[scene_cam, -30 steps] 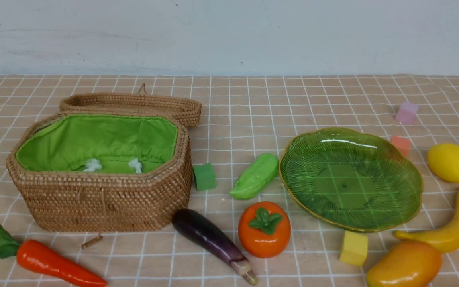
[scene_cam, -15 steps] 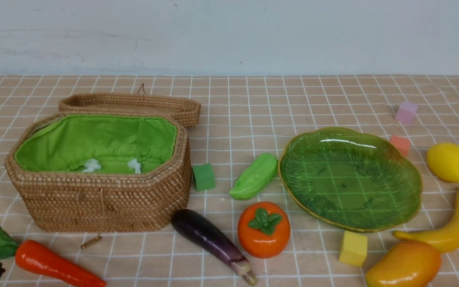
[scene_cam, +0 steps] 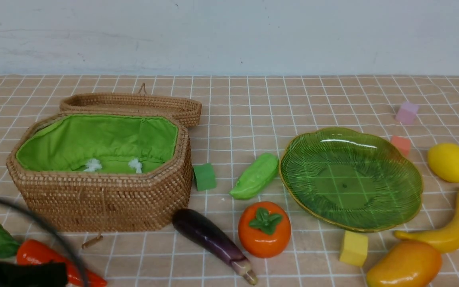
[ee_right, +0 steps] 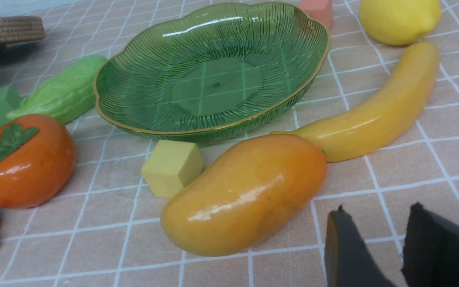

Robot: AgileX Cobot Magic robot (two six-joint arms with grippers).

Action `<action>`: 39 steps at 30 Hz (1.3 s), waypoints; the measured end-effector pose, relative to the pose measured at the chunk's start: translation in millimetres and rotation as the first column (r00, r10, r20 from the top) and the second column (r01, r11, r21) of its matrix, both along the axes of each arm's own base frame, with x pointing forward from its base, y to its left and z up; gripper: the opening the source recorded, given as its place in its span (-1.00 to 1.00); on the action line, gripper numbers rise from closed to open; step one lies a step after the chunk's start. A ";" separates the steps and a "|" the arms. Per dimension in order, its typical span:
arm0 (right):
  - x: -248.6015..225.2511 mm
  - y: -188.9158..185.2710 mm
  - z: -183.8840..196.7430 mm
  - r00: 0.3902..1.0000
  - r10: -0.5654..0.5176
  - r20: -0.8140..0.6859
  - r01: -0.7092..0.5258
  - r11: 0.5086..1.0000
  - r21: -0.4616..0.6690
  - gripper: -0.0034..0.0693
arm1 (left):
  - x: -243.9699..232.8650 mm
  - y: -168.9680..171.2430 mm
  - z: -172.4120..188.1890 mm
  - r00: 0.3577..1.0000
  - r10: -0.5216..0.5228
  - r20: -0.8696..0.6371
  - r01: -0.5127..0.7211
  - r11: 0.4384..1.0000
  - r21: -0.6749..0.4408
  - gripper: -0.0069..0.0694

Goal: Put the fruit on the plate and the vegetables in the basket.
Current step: Use the left arm to grab a carrot and put it into the left basket

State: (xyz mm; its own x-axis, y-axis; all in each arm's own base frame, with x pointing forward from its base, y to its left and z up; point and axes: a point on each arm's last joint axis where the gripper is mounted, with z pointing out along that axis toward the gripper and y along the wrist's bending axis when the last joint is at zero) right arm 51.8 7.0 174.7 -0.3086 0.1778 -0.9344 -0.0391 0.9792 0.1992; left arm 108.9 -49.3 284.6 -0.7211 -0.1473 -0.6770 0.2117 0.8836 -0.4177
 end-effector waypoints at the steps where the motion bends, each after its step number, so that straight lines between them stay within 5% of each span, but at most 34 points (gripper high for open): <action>1: 0.0 0.0 0.0 1.000 0.000 0.000 0.000 1.000 0.000 -0.24 | 1.4 -0.3 0.2 1.000 -0.008 -0.001 0.008 1.000 0.009 -0.85; 4: 1.0 0.5 1.2 1.000 -0.007 0.026 0.006 0.999 0.040 -0.24 | 20.7 -4.5 0.7 0.997 -0.055 -0.055 0.058 0.997 0.058 -0.85; 8: 2.2 3.0 5.5 0.998 -0.037 0.058 0.022 0.970 0.242 -0.24 | 34.6 -6.9 -4.5 0.990 -0.073 -0.117 0.084 0.993 0.087 -0.85; 12: 3.9 2.7 17.3 0.985 -0.104 0.137 0.025 0.874 0.485 -0.24 | 46.9 -7.0 -9.8 0.978 -0.133 -0.159 0.161 0.971 0.179 -0.85; 16: 1.3 8.4 23.3 0.995 -0.065 0.078 0.004 0.799 0.602 -0.35 | 53.9 -8.2 -4.8 0.966 -0.174 -0.189 0.213 0.954 0.212 -0.85; 23: -19.5 32.5 93.9 0.940 0.336 -0.062 -0.287 0.876 0.387 -0.64 | 69.6 -12.2 5.0 0.922 -0.341 -0.185 0.384 0.868 0.313 -0.85; 25: -27.8 39.3 137.0 0.861 0.497 -0.107 -0.465 0.855 0.229 -0.68 | 77.7 -13.2 -0.6 0.884 -0.424 -0.196 0.467 0.803 0.370 -0.85; 26: -28.3 39.7 139.8 0.856 0.504 -0.113 -0.471 0.852 0.228 -0.68 | 78.4 -13.3 -1.0 0.881 -0.430 -0.196 0.473 0.797 0.375 -0.85; 30: -31.5 44.6 183.4 0.749 0.635 -0.186 -0.642 0.766 0.033 -0.69 | 91.6 -11.8 -19.3 0.779 -0.570 -0.262 0.617 0.622 0.481 -0.80; 33: -33.3 45.2 196.2 0.720 0.667 -0.194 -0.685 0.728 -0.040 -0.68 | 102.4 -6.4 -37.2 0.693 -0.623 -0.362 0.700 0.463 0.543 -0.52; 35: -33.6 45.1 197.6 0.715 0.671 -0.196 -0.691 0.720 -0.057 -0.68 | 106.5 -4.0 -43.6 0.670 -0.627 -0.398 0.719 0.415 0.558 -0.35; 39: -33.8 44.3 196.7 0.710 0.672 -0.210 -0.698 0.712 -0.083 -0.66 | 124.2 4.6 -65.5 0.620 -0.609 -0.495 0.747 0.265 0.610 0.28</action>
